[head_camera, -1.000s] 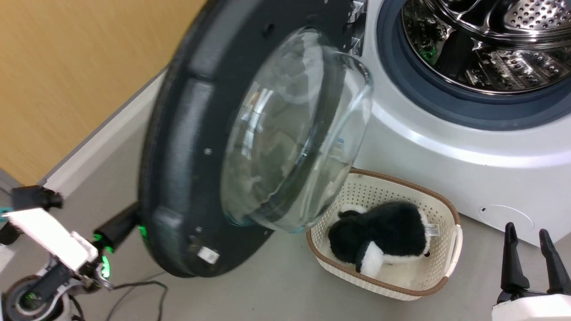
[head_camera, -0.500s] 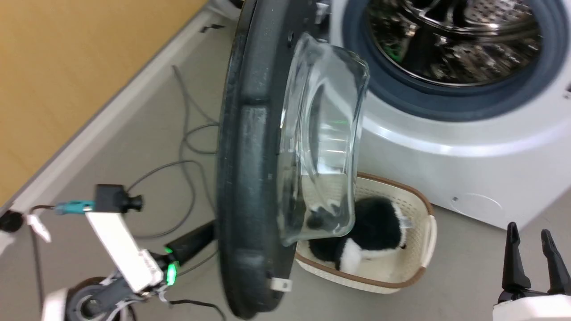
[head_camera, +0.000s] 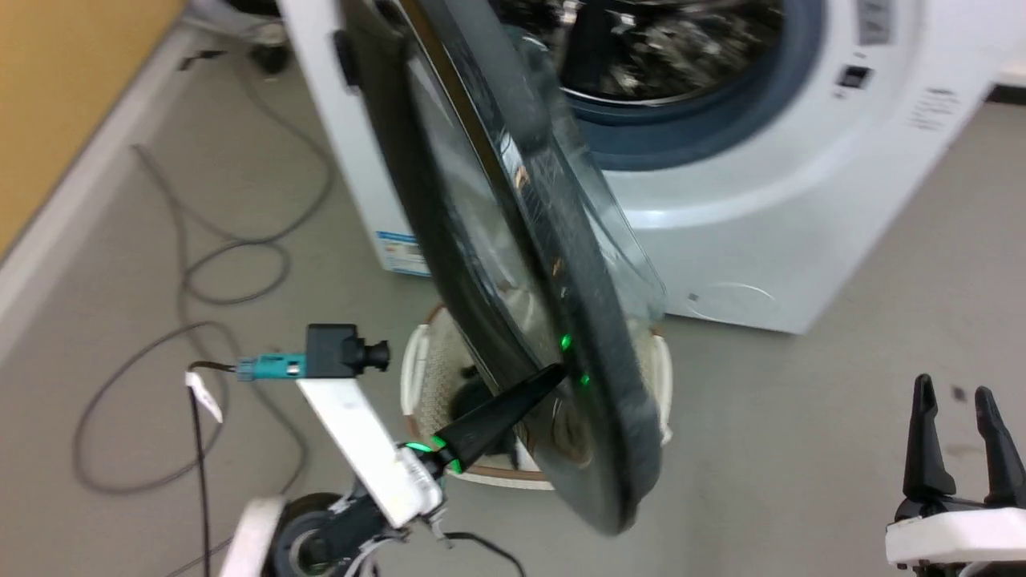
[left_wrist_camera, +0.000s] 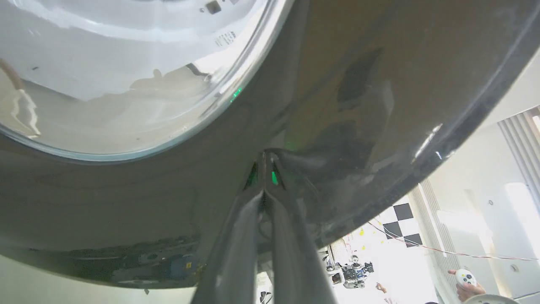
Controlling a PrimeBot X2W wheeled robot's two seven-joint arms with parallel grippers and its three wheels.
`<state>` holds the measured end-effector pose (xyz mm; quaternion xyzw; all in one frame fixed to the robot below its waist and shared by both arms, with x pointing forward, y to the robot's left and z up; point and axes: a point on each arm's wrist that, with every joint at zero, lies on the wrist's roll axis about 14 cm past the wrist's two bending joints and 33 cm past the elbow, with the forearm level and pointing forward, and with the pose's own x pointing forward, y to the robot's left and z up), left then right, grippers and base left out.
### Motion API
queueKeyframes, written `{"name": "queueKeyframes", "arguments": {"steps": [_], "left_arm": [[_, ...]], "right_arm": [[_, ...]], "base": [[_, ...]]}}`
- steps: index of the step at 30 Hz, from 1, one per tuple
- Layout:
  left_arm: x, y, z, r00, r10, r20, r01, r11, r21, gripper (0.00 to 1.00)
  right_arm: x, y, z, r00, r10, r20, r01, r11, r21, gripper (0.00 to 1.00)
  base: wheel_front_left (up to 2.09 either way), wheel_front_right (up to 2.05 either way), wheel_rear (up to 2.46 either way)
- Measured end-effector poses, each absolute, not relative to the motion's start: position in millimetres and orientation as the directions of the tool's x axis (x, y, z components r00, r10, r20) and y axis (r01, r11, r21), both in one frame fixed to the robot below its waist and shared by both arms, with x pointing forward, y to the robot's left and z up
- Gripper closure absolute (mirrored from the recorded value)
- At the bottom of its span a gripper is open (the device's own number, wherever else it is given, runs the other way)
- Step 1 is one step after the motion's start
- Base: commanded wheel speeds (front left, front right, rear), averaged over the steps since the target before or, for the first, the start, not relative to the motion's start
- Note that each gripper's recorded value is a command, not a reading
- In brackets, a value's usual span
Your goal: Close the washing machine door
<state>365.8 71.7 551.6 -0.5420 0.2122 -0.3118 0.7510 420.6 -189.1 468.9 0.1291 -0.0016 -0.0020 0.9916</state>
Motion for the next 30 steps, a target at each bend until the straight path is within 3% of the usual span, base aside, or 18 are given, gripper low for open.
{"name": "queueKeyframes", "arguments": {"steps": [10,18,30], "left_arm": [[402,-3,534,0.685,-0.728,0.019,0.262,0.223,-0.939,1.00],[440,-34,516,0.729,-0.685,0.003,0.271,0.285,-0.919,1.00],[455,-53,495,0.748,-0.663,-0.024,0.259,0.326,-0.909,1.00]], "right_arm": [[400,-234,474,0.991,-0.132,0.008,0.125,0.958,0.258,0.00],[380,-265,479,0.975,-0.222,0.013,0.212,0.946,0.243,0.00],[365,-273,490,0.968,-0.247,0.039,0.233,0.948,0.218,0.00]], "base": [[0.00,0.00,0.00],[0.00,0.00,0.00],[0.00,0.00,0.00]]}}
